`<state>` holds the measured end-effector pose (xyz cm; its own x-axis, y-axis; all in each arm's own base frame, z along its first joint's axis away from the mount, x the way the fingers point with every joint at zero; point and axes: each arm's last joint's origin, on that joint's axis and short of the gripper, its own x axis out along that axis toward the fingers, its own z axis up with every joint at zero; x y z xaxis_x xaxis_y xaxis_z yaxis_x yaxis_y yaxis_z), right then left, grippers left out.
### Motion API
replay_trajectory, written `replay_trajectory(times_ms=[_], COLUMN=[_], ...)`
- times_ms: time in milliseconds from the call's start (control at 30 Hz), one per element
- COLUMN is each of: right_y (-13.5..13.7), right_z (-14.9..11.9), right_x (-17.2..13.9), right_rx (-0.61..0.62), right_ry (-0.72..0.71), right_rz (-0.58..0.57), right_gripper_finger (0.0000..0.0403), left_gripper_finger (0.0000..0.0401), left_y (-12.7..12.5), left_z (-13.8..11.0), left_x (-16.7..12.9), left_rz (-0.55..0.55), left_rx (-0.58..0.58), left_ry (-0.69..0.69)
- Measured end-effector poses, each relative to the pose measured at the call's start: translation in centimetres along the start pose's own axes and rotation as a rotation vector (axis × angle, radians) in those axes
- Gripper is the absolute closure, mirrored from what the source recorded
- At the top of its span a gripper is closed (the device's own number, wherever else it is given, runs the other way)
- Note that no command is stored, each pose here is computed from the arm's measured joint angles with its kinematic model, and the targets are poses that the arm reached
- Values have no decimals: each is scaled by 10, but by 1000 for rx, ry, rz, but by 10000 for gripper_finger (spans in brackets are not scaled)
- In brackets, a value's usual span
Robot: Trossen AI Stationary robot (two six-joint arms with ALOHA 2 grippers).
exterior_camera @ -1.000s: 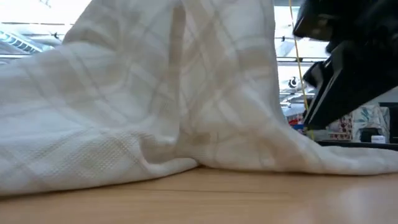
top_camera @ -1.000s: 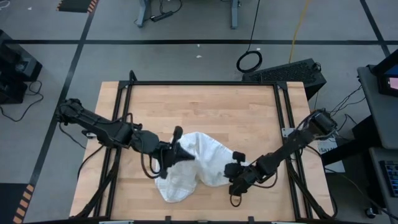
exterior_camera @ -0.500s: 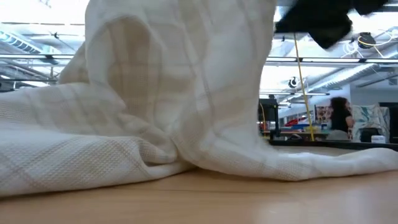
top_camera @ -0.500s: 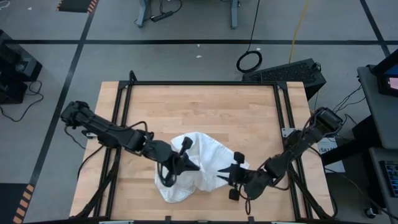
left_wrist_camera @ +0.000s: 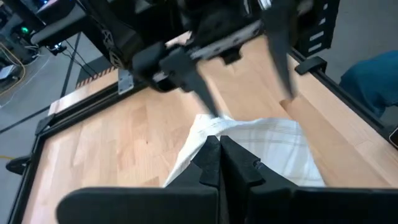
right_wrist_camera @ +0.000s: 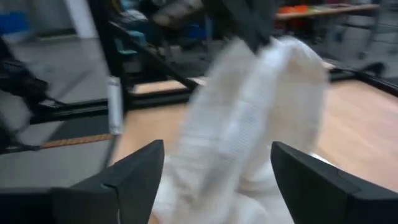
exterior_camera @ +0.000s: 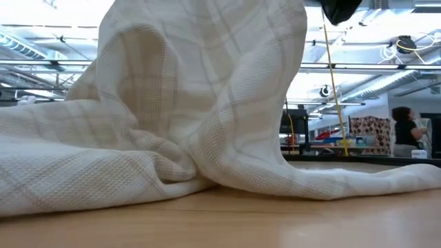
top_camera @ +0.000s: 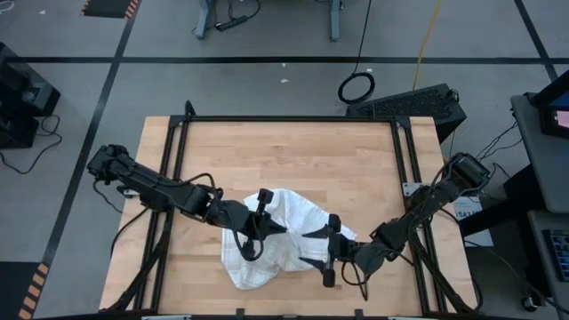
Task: Roll towel
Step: Fold the brown checkered towel
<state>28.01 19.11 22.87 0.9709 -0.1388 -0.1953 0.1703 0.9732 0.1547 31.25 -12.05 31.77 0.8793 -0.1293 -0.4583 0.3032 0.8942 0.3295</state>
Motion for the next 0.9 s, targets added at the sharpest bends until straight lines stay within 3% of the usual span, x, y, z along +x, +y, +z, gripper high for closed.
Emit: replay_trajectory(times_ms=[133,233,533,733,900], right_y=[-9,-11,-10,-8,-3], right_z=[-11,-14,-17,-15,-21], right_x=[10,14,15,9,-2], right_rx=[-16,-18,-89,-111,-123], right_ry=[39,39,65,89,205], right_rz=[-102,-110,-83,-36,75], right_gripper_finger=[123,159,381,391,398], left_gripper_finger=[396,395,387,299,208], left_y=[0,0,3,-7,-27], left_z=[1,2,1,-3,-11], left_x=[0,0,0,-2,-9], left_rz=[4,5,33,12,95], left_rx=[-3,-5,-86,-165,-214], left_ry=[-15,-16,-13,54,176])
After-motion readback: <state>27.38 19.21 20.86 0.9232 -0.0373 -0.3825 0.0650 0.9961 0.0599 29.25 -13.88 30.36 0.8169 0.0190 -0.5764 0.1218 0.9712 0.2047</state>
